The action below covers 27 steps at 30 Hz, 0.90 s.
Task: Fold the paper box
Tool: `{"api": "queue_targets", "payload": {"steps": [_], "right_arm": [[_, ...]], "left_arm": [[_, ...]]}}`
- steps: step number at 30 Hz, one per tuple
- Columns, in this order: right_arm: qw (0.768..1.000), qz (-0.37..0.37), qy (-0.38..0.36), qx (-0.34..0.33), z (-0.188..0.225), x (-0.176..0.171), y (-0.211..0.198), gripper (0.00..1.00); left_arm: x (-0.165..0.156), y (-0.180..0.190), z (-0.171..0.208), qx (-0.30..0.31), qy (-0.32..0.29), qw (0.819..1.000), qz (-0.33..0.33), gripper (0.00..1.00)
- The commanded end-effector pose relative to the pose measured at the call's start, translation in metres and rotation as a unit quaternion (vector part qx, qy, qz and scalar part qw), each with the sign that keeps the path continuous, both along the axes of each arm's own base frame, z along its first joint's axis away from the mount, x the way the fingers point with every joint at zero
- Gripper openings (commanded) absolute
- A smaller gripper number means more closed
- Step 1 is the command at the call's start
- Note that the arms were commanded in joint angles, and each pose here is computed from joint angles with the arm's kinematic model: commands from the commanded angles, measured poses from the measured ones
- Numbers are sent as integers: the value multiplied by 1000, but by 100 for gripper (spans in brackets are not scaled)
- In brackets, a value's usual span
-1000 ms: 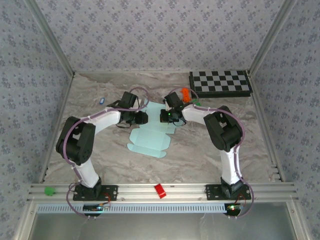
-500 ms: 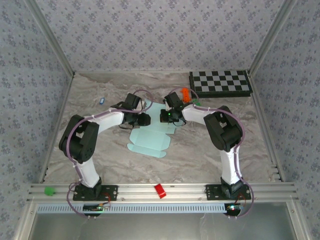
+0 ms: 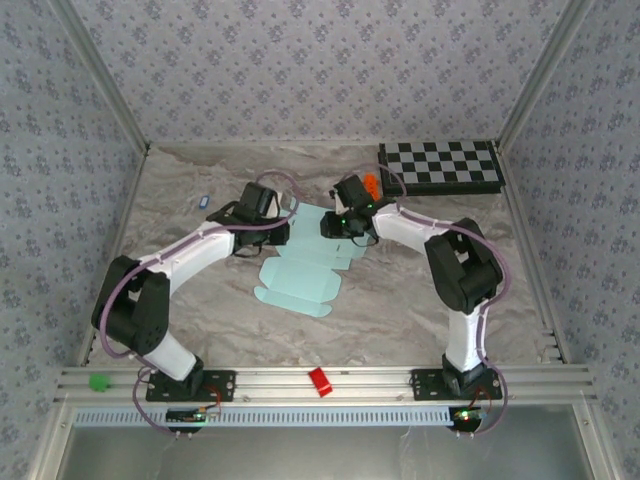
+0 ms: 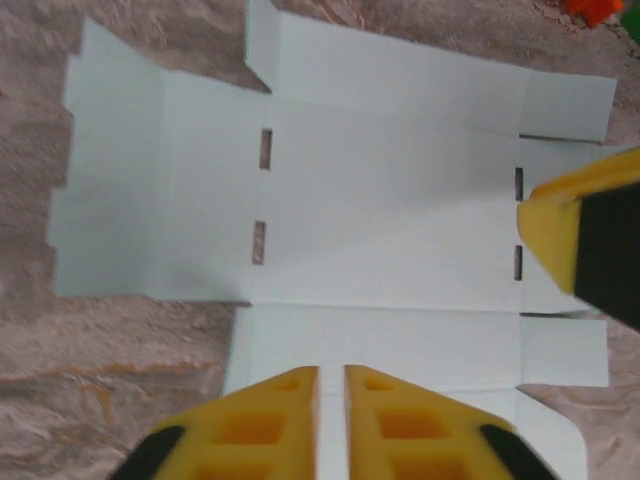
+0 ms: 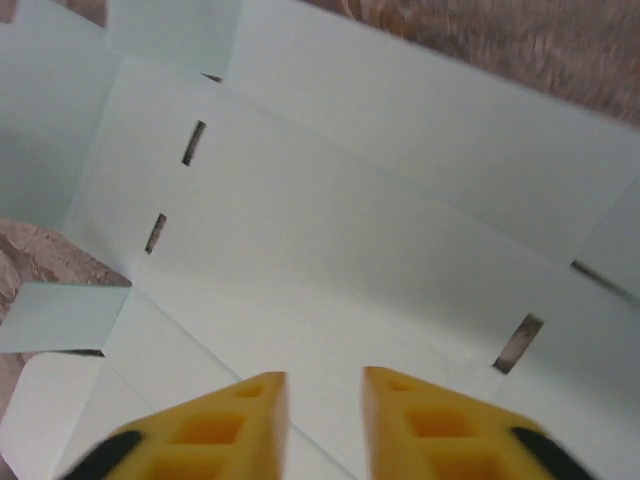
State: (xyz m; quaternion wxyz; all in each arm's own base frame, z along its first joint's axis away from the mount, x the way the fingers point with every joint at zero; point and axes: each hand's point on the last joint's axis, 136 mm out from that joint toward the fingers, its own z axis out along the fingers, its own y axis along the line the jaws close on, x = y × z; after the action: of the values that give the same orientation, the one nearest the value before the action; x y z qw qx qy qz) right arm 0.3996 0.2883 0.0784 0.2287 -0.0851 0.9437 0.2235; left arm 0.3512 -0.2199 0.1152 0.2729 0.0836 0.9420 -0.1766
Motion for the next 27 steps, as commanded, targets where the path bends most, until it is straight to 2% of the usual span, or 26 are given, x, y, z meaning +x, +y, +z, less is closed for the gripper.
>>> {"api": "queue_targets", "payload": {"steps": [1, 3, 13, 18, 27], "right_arm": [[999, 15, -19, -22, 21, 11, -12, 35], [999, 23, -20, -29, 23, 17, -16, 38], [993, 77, -52, -68, 27, 62, -26, 47], [990, 118, -44, -69, 12, 70, -21, 51], [988, 137, -24, -67, -8, 81, -17, 54]], "left_arm": [[-15, -5, -15, 9, 29, 999, -16, 4], [-18, -9, -22, 9, 38, 999, -19, 0], [-19, -34, -59, 9, 78, 997, -28, 0], [-22, -41, -74, 17, 92, 995, -37, 0], [-29, -30, -103, 43, 114, 992, -21, 0]]}}
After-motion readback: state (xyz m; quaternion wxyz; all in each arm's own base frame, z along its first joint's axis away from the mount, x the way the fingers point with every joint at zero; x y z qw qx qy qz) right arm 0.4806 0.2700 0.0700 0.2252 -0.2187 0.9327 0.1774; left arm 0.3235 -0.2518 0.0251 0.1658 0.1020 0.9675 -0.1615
